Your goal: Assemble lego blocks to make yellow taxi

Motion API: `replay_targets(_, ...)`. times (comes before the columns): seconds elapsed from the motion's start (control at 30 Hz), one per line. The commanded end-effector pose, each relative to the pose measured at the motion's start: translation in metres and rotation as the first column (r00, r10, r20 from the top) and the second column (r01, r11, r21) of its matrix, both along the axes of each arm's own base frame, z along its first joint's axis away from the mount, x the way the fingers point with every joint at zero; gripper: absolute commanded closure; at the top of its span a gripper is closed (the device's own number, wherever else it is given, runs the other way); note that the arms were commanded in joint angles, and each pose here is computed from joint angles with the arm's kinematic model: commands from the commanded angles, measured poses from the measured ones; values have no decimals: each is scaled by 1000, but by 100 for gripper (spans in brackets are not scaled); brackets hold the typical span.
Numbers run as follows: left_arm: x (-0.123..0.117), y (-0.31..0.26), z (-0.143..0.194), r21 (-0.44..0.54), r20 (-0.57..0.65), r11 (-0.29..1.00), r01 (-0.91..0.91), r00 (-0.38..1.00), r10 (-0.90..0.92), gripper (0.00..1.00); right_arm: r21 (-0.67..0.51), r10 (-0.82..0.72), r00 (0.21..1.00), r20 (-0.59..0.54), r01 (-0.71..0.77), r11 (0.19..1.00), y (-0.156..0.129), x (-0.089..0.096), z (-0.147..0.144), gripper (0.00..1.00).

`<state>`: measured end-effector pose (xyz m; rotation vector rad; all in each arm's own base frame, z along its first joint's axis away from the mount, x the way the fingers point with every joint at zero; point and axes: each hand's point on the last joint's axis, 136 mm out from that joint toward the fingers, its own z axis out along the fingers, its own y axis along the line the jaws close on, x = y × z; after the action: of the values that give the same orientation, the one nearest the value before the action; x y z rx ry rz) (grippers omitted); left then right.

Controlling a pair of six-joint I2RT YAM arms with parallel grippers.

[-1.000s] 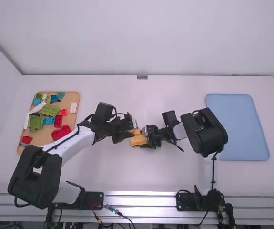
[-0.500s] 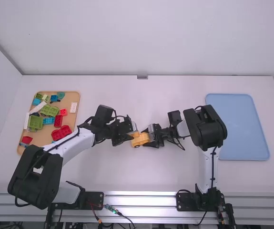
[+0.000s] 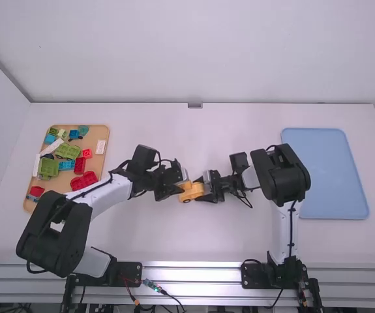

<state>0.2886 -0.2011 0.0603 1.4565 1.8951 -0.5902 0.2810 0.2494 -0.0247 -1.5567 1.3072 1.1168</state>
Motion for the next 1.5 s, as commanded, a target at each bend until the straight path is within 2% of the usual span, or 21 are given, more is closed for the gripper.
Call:
replay_targets(0.0,-1,-4,-3,-23,-38,1000,-5,999,4,98,-22,12,1000,-27,-13,1000,7,-4,-8,45)
replay_targets(0.1,-2,-5,-7,-4,-44,1000,-9,999,9,98,-40,14,1000,-21,-15,999,10,-5,-11,45)
replay_targets(0.23,10,-1,-16,91,-19,990,-109,994,111,98,-44,2,1000,-20,-3,999,7,-3,-12,45)
replay_targets(0.37,5,-12,-14,103,-11,992,-73,997,75,98,-36,-1,1000,-24,0,999,5,-1,-10,45)
replay_targets(0.47,7,-6,-17,139,-20,984,-112,993,116,98,-24,8,1000,-25,-9,1000,6,-3,-8,44)
replay_targets(0.87,14,-10,-21,148,-28,983,-108,993,113,98,-56,-10,1000,-22,9,998,5,1,-13,44)
replay_targets(1.0,18,-12,-26,153,-40,983,-105,993,112,98,-99,-68,995,-73,61,993,4,11,-17,44)
replay_targets(1.13,18,-16,-22,154,-12,987,-42,999,44,98,-128,-81,994,-73,71,989,6,12,-21,45)
replay_targets(1.33,26,-13,-16,191,8,980,-49,999,48,98,-125,-111,990,-87,100,987,6,19,-19,47)
replay_targets(1.47,28,-15,-10,173,35,985,-5,999,-1,98,-139,-121,989,-80,109,984,6,21,-21,49)
